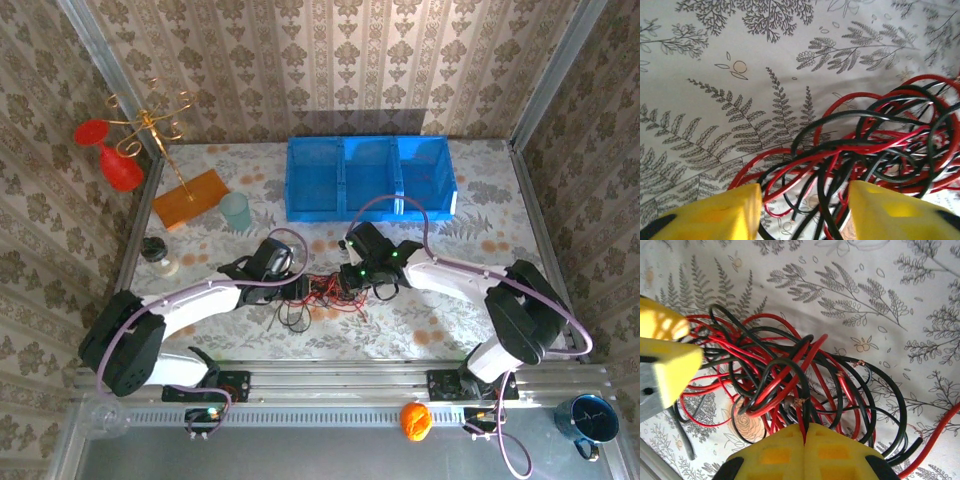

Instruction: Untangle the cables

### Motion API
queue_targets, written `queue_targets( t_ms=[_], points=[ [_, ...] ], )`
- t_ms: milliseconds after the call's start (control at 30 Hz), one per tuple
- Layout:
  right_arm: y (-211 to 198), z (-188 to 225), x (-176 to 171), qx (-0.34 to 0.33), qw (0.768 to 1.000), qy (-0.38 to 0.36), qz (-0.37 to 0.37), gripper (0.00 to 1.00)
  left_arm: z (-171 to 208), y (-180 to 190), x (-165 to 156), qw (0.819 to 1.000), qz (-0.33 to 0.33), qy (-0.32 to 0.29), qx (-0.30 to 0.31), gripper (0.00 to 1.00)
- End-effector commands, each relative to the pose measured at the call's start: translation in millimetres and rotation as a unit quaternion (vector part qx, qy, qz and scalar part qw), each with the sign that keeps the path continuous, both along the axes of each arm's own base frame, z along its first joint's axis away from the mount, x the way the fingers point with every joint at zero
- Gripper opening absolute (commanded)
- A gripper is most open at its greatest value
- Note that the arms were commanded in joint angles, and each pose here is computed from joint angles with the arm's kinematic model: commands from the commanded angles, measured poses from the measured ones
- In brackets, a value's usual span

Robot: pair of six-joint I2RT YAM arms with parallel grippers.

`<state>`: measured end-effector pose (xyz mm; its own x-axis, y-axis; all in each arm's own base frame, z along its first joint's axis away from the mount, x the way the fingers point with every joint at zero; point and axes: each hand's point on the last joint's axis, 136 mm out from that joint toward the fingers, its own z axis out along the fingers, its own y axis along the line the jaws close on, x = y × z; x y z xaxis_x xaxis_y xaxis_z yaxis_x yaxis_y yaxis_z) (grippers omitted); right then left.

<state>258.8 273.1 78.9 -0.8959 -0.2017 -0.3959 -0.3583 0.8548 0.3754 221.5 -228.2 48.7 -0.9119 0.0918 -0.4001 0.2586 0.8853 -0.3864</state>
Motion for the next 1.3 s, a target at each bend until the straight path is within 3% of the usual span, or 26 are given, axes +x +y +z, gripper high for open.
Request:
queue_targets(
  t_ms=[0,200,633,833,1067,1267],
  points=[
    [-4.8,45.5,9.7,0.014,0.998,-0.062,-0.011,0.00,-9.7,1.1,2.7,1.000,0.000,-0.010,0.006,0.37],
    [-15.4,95.9,9.1,0.032,0.992,-0.117,-0.016,0.00,-28.2,3.0,4.1,1.000,0.004,-0.005,0.018,0.00],
    [-69.1,221.8,11.5,0.046,0.956,-0.283,-0.070,0.00,-25.2,14.3,8.8,0.999,0.023,-0.020,0.025,0.00],
    [-106.8,256.8,5.9,0.062,0.937,-0.324,-0.115,0.00,-11.6,24.3,10.7,0.999,0.038,-0.033,0.019,0.00],
    [-133.0,251.3,6.4,0.062,0.934,-0.318,-0.152,0.01,6.4,38.1,12.2,0.997,0.055,-0.052,0.015,0.00],
    [-126.9,178.0,10.1,0.047,0.959,-0.232,-0.157,0.19,27.9,38.8,11.4,0.996,0.052,-0.066,-0.002,0.00]
  ],
)
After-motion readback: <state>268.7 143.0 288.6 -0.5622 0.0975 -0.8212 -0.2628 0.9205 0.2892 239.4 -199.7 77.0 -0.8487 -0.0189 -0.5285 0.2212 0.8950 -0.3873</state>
